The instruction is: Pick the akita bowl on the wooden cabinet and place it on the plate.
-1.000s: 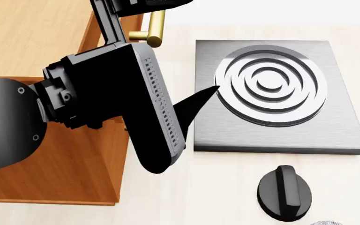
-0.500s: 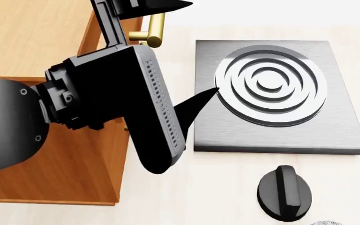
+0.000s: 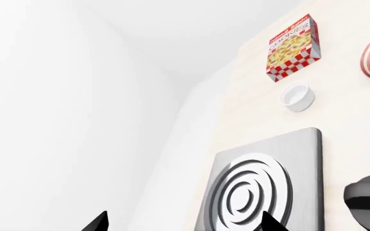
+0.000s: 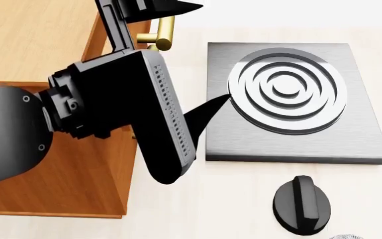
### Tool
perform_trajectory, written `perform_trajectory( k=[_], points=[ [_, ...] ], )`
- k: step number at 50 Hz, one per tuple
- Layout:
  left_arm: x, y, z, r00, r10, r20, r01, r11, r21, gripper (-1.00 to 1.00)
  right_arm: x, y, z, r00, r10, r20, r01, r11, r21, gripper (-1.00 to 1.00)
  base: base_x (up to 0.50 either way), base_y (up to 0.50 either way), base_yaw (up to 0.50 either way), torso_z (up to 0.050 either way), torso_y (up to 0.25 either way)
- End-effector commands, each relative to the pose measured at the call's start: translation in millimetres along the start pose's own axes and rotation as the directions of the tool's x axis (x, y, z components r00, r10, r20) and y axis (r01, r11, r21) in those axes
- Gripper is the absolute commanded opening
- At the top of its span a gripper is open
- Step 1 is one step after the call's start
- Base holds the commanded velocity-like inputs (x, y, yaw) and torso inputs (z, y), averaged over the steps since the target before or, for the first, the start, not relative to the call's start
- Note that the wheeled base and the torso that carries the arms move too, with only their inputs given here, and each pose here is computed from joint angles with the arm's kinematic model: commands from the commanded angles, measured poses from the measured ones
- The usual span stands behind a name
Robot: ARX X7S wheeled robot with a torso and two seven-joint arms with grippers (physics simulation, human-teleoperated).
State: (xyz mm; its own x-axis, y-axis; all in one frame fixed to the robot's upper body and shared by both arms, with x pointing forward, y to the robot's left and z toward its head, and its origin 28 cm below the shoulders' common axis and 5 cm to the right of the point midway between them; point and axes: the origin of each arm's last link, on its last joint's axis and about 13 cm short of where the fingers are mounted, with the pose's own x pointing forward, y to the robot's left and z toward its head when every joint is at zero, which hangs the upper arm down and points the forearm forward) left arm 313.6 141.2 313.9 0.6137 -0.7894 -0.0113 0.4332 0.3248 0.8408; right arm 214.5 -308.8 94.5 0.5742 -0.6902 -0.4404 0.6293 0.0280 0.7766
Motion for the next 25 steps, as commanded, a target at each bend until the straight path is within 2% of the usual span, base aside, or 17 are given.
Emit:
perform_trajectory(
  k=[1, 25],
  points=[
    [3.7, 3.2, 3.8, 1.0, -0.011, 0.007, 0.011, 1.0, 0.011, 1.0, 0.1, -4.0, -0.2, 1.0, 0.013, 0.021, -0.013, 1.0, 0.008, 1.0, 0.0, 0.0, 0.0, 0.0, 0.0],
    [2.0, 5.1, 3.5, 1.0, -0.002, 0.003, 0.002, 1.0, 0.005, 1.0, -1.7, -1.0, 1.1, 0.999, 0.025, 0.022, -0.025, 1.0, 0.007, 1.0, 0.0, 0.0, 0.0, 0.0, 0.0]
  ],
)
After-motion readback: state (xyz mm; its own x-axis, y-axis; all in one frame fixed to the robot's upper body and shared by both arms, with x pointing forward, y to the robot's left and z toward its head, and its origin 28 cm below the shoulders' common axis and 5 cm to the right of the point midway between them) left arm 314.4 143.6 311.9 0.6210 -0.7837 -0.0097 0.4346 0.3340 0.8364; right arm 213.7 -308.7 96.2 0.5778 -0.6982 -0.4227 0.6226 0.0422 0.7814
